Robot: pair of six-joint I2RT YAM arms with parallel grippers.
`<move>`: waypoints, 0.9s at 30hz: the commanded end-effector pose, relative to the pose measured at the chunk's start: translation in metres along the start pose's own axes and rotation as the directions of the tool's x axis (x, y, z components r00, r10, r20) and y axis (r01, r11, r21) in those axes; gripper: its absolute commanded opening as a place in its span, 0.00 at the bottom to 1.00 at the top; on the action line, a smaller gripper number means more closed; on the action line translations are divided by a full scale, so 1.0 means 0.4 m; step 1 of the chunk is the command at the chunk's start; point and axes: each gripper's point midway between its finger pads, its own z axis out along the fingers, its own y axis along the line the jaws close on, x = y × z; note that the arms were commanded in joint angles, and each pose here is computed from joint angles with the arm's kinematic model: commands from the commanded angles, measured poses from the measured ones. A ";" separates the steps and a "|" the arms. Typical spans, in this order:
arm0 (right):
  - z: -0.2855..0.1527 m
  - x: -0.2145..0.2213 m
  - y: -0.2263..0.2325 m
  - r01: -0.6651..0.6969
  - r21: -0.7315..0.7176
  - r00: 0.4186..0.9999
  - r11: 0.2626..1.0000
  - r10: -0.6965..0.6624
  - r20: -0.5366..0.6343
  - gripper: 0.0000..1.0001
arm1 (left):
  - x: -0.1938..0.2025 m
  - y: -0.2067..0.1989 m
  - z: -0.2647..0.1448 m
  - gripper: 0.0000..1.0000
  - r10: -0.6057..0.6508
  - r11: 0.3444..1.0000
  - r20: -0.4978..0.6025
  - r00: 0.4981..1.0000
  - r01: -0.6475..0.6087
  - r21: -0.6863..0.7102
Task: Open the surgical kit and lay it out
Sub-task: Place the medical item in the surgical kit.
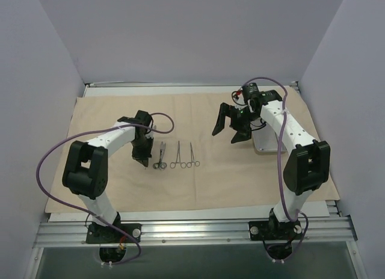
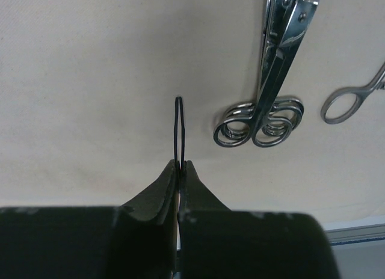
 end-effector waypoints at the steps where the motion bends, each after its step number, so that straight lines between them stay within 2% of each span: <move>1: -0.040 0.019 -0.009 0.020 0.021 1.000 1.000 -0.020 0.015 1.00 | -0.085 -0.017 0.002 0.02 -0.017 1.000 0.079 0.997 0.015 0.026; 8: -0.042 0.017 -0.028 0.010 0.033 1.000 0.999 -0.011 0.012 1.00 | -0.114 -0.022 0.026 0.03 -0.025 0.999 0.062 0.998 0.022 0.038; 12: -0.047 0.011 -0.035 0.006 0.033 1.000 0.999 -0.006 0.018 1.00 | -0.117 -0.017 0.029 0.08 -0.035 0.999 0.063 0.997 0.033 0.039; 20: -0.045 0.006 -0.044 -0.007 0.024 1.000 1.000 0.006 0.015 1.00 | -0.096 -0.013 0.056 0.11 -0.038 0.998 0.024 0.999 0.037 0.047; 27: -0.039 0.001 -0.048 -0.009 0.022 1.000 1.000 0.009 0.013 1.00 | -0.084 -0.007 0.070 0.19 -0.050 0.997 0.015 0.999 0.049 0.058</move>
